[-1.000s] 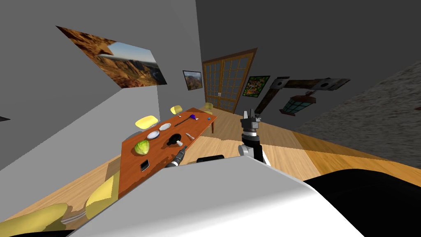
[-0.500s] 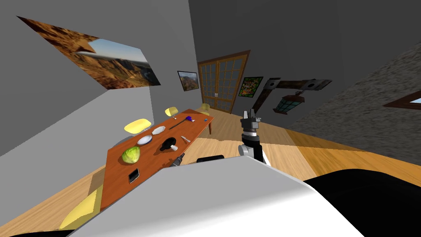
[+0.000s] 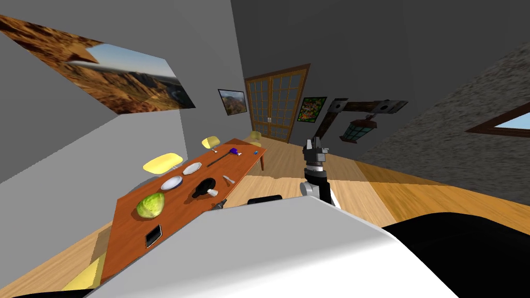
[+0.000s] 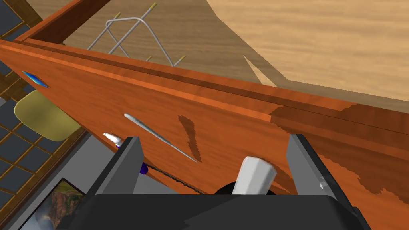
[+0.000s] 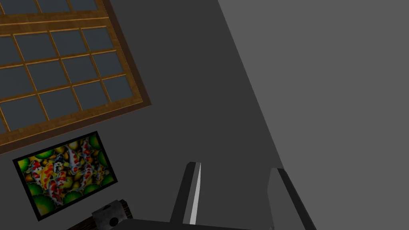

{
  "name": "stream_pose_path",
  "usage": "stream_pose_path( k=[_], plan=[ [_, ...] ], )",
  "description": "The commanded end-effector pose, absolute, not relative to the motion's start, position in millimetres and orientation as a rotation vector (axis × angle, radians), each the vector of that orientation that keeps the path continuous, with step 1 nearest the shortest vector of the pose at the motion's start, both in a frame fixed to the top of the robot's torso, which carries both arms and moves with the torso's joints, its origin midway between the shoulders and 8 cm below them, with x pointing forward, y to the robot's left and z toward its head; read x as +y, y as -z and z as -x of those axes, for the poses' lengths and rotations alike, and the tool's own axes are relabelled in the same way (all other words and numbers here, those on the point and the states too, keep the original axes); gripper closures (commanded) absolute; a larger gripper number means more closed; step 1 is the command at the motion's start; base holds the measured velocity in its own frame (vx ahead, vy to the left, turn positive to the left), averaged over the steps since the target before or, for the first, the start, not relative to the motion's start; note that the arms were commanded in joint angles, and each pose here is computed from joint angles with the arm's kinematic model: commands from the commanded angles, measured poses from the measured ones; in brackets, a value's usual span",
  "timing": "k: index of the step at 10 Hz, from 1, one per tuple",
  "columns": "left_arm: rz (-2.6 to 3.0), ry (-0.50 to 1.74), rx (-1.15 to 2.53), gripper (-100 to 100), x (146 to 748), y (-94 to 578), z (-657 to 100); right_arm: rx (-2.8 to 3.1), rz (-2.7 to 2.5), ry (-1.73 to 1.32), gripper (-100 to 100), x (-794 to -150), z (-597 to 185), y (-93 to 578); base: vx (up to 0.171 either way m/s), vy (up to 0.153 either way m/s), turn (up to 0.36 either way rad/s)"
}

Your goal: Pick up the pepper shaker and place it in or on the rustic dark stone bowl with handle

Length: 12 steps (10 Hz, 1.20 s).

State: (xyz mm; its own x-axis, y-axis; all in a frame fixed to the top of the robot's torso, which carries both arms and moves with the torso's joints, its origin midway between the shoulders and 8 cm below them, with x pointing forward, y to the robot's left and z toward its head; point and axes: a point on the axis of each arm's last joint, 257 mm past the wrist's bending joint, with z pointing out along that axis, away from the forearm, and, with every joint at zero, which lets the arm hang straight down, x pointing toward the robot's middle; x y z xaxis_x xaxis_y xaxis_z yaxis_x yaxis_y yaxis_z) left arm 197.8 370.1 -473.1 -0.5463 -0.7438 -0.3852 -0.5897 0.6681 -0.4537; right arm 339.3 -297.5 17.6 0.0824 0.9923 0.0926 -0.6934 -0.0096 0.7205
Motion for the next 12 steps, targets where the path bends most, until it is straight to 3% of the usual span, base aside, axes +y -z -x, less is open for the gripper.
stream_pose_path(
  k=[1, 8, 12],
  plan=[
    [0.992, 0.271, 2.385, -100, 400, 483, -177, 0.531, -0.719, -1.436, 0, -297, -339, -18, 0.114, -0.078, -0.088],
    [0.864, -0.048, 2.521, -100, 503, 486, -137, 0.531, -0.719, -1.436, 0, -297, -339, -18, 0.112, -0.052, -0.064],
    [0.805, -0.200, 2.555, -100, 555, 475, -126, 0.531, -0.719, -1.436, 0, -297, -339, -18, 0.099, -0.004, -0.046]
  ],
)
